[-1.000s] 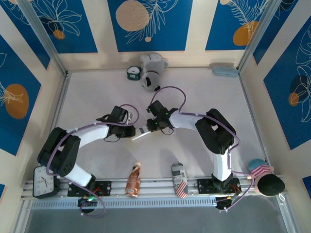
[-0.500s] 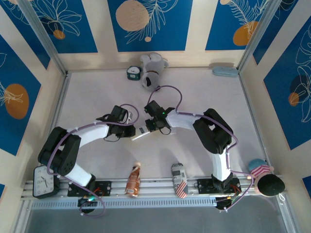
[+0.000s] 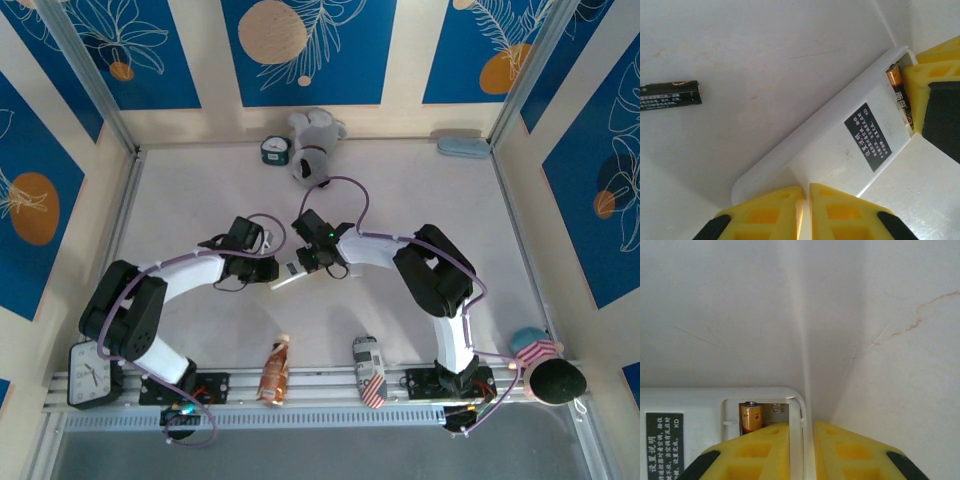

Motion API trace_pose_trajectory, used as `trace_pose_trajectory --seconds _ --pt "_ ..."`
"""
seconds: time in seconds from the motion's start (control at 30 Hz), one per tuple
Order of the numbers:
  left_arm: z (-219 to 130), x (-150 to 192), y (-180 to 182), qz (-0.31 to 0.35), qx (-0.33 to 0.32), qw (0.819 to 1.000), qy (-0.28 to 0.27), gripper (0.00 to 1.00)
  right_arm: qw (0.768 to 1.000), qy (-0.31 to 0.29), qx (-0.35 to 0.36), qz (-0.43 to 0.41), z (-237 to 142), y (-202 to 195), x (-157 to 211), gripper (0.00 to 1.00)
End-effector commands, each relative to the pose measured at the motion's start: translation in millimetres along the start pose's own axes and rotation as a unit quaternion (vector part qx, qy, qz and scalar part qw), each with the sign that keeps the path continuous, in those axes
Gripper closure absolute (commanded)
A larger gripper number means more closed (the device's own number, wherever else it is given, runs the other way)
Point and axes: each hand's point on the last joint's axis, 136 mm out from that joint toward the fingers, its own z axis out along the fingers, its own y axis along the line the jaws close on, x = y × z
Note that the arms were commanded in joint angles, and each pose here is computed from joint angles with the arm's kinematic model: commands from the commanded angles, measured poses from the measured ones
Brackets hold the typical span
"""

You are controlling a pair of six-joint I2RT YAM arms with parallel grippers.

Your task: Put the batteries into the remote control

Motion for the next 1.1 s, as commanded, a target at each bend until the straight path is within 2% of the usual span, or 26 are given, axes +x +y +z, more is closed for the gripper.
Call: trace_pose_trajectory --seconds 0.0,0.13,0.33,0.57,0.8,1.0,1.03,1.07 --pt "5.0 0.9 5.1 0.001 -0.008 1.0 0.007 0.86 0.998 0.042 -0.042 0.011 16.6 12.7 28.8 0.78" --pt "4.3 -0.3 4.7 0.0 -0.007 1.0 0.005 0.86 0.998 0.02 -0.055 0.017 1.0 13.5 15.7 0.77" --pt "2.2 -0.5 4.9 0.001 -0.008 1.0 0.005 0.86 0.996 -0.01 -0.073 0.041 -23.0 12.8 -2.5 0.7" --pt "-3.3 -3.7 0.9 0.005 -0.004 1.0 -0.001 0.86 0.996 -0.025 -0.069 0.058 -34.4 6.1 -9.3 0.67" --pt "-14.8 -8.8 -4.2 0.009 0.002 1.0 -0.018 0.85 0.992 -0.035 -0.094 0.079 -40.5 4.3 -14.4 0.7" --pt "-35.0 -16.6 -9.5 0.014 0.006 0.998 -0.053 0.81 0.988 -0.029 -0.116 0.095 -37.0 3.5 -18.7 0.73" --pt "-39.1 -18.3 -10.2 0.014 0.006 0.998 -0.061 0.77 0.988 -0.029 -0.119 0.098 -36.2 2.8 -19.0 0.72" --pt "-42.7 -19.9 -10.2 0.013 0.004 0.998 -0.067 0.68 0.987 -0.027 -0.121 0.101 -35.2 1.6 -19.2 0.72"
